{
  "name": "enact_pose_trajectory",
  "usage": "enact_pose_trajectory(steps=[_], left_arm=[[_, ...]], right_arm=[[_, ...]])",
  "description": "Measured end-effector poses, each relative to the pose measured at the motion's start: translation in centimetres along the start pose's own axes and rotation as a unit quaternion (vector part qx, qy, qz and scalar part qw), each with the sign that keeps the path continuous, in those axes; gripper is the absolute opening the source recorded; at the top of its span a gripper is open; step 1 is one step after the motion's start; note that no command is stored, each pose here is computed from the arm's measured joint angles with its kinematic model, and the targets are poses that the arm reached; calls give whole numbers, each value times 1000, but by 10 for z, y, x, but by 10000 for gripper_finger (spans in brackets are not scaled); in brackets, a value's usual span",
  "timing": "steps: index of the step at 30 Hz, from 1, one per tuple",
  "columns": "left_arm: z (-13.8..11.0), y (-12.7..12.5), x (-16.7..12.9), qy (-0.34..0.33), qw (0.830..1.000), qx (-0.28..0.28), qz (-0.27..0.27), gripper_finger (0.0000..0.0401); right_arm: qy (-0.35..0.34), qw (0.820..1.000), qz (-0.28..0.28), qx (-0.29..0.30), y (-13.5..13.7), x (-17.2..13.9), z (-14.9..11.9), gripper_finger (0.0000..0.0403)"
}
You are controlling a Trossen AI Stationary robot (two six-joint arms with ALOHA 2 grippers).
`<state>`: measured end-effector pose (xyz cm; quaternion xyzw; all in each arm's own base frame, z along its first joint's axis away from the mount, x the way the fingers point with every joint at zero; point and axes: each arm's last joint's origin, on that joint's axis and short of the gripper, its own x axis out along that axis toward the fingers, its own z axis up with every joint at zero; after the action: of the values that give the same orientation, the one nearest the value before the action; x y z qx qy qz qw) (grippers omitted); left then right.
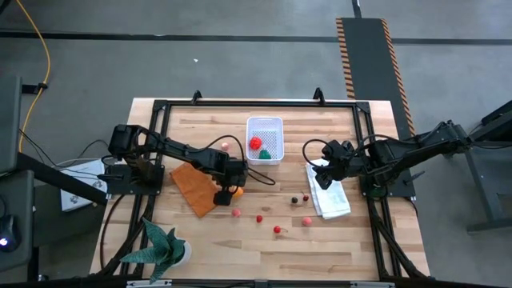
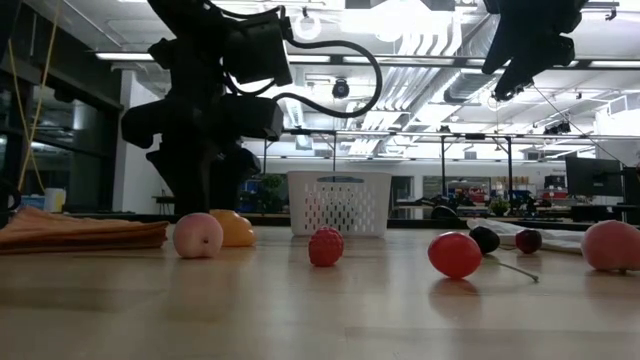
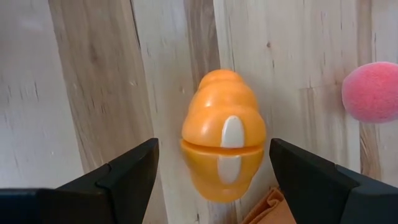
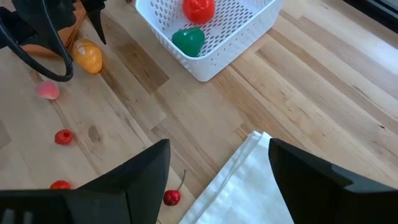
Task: Pick and placing Produce into tupperware
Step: Put the croissant into the white bin
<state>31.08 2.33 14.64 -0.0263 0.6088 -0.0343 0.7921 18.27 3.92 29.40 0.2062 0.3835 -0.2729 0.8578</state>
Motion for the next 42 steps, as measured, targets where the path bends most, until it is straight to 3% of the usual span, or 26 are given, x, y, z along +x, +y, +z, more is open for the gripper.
enact_pose_trajectory(steps=[31, 42], left_arm=[[0, -1, 0, 0, 999, 31, -18, 294], [0, 0, 0, 2, 1000, 22, 2, 294]], right_arm=[[-6, 1000, -5, 0, 0, 0, 0, 263], [-11, 1000, -8, 0, 0, 0, 1, 263]])
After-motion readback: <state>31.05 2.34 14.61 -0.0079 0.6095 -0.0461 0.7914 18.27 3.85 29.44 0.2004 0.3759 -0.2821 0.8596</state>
